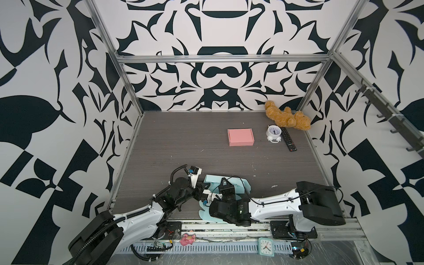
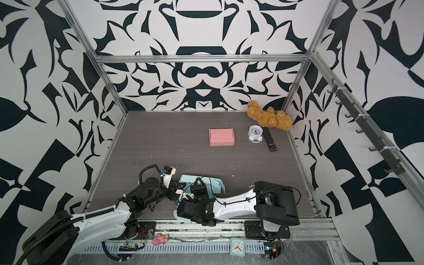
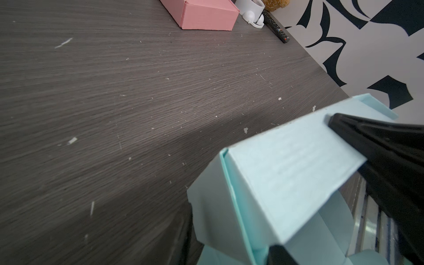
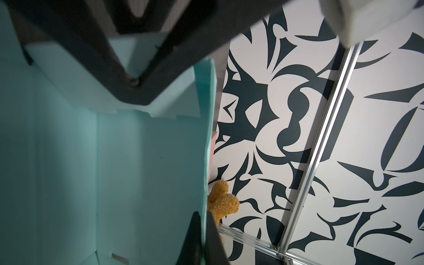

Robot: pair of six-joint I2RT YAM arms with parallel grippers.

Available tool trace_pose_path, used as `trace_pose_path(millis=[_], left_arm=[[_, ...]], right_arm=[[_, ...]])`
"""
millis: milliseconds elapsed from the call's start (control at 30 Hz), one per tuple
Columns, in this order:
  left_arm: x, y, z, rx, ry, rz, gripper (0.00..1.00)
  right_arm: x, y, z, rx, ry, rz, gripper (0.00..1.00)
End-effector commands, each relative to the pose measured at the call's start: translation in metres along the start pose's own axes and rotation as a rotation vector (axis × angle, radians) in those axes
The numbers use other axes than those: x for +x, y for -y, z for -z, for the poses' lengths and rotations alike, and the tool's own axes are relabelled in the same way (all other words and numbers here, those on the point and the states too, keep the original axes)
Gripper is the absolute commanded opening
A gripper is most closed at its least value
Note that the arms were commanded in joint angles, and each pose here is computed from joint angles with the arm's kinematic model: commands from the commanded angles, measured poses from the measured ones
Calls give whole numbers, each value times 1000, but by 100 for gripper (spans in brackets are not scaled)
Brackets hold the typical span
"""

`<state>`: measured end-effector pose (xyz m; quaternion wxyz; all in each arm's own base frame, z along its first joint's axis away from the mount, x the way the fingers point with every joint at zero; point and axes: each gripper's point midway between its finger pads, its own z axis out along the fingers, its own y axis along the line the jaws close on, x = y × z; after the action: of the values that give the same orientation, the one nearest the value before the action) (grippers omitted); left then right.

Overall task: Assemble paper box
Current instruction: First fold the bottom flaps of a flat cardboard box at the center of the table.

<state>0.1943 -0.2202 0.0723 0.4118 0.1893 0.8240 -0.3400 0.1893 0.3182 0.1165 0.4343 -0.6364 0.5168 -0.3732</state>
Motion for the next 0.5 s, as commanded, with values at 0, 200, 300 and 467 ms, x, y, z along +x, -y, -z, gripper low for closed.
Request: trace_pose_path(millis=[0, 200, 300, 467], left_arm=[[-24, -2, -3, -46, 76, -38, 40], [-19, 3, -9, -63, 57, -83, 33], [-19, 2, -10, -75, 58, -95, 30], [-18, 0, -9, -95, 62, -108, 25]], right_arm=[[-12, -8, 8, -67, 69, 16, 9], [-13, -5, 10, -67, 79, 1, 12], [-13, -4, 12, -67, 83, -5, 13], [-13, -1, 14, -69, 95, -29, 19]])
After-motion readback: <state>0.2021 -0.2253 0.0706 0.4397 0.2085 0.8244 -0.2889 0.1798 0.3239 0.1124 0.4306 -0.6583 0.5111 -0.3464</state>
